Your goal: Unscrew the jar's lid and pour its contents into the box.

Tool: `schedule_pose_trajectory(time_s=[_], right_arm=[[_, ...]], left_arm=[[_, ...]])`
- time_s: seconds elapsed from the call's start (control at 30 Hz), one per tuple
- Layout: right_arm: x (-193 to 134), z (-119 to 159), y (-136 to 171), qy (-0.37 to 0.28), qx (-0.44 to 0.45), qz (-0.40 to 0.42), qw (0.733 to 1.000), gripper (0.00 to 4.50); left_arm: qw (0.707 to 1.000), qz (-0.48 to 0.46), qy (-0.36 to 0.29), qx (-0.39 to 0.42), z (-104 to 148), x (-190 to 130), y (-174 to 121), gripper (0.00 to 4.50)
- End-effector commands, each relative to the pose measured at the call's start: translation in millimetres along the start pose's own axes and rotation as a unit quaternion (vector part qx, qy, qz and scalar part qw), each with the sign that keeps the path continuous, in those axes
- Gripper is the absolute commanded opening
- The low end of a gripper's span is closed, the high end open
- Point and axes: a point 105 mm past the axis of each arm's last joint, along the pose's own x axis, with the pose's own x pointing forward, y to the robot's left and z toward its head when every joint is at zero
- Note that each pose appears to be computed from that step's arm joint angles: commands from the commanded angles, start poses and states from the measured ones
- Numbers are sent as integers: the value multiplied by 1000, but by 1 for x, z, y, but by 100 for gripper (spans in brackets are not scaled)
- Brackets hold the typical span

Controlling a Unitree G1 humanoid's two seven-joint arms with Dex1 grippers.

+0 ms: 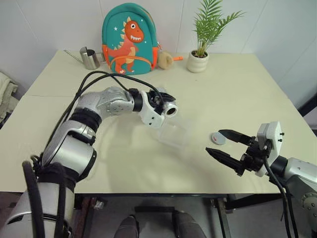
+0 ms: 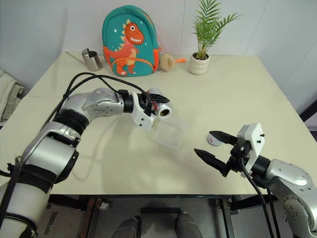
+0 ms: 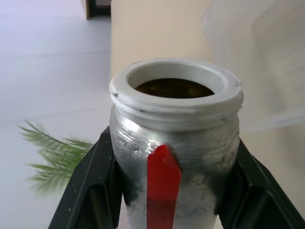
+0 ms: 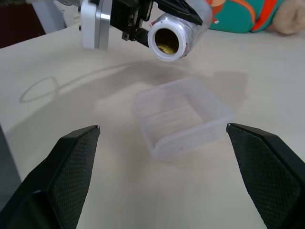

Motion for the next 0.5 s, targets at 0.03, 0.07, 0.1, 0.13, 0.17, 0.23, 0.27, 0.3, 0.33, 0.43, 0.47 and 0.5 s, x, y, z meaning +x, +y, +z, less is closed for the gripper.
schedule_pose_trajectory(time_s=[0.03, 0.07, 0.1, 0.13, 0.17, 0.23, 0.27, 0.3, 0.33, 0.43, 0.47, 0.5], right_arm=[[1, 9, 5, -22, -20, -5, 1000, 448], [2, 9, 5, -23, -20, -6, 1000, 448], [2, 9, 6, -24, -20, -8, 999, 448], [2, 9, 6, -24, -19, -9, 999, 448], [3, 8, 6, -24, -19, -10, 999, 448], [5, 7, 6, -24, -19, -12, 999, 448], [6, 7, 6, -25, -19, -14, 999, 448], [6, 7, 5, -26, -19, -15, 999, 448], [6, 8, 5, -27, -20, -17, 999, 448], [7, 7, 3, -27, -20, -19, 999, 448], [7, 7, 3, -27, -20, -20, 999, 448], [7, 6, 3, -26, -19, -20, 999, 448]], left_arm=[[988, 35, -14, 147, 1, 9, 19, 204], [985, 41, -20, 167, 2, 10, 20, 204], [981, 54, -27, 186, 3, 11, 23, 204], [976, 67, -36, 205, 6, 13, 27, 204], [970, 74, -43, 227, 9, 16, 30, 204], [960, 77, -50, 263, 10, 19, 30, 204], [954, 77, -54, 284, 10, 21, 28, 204], [949, 79, -54, 300, 10, 22, 28, 204], [942, 83, -55, 320, 10, 23, 29, 204], [925, 104, -67, 359, 12, 24, 33, 204], [922, 110, -67, 366, 12, 24, 34, 204], [915, 116, -67, 380, 12, 23, 34, 204]])
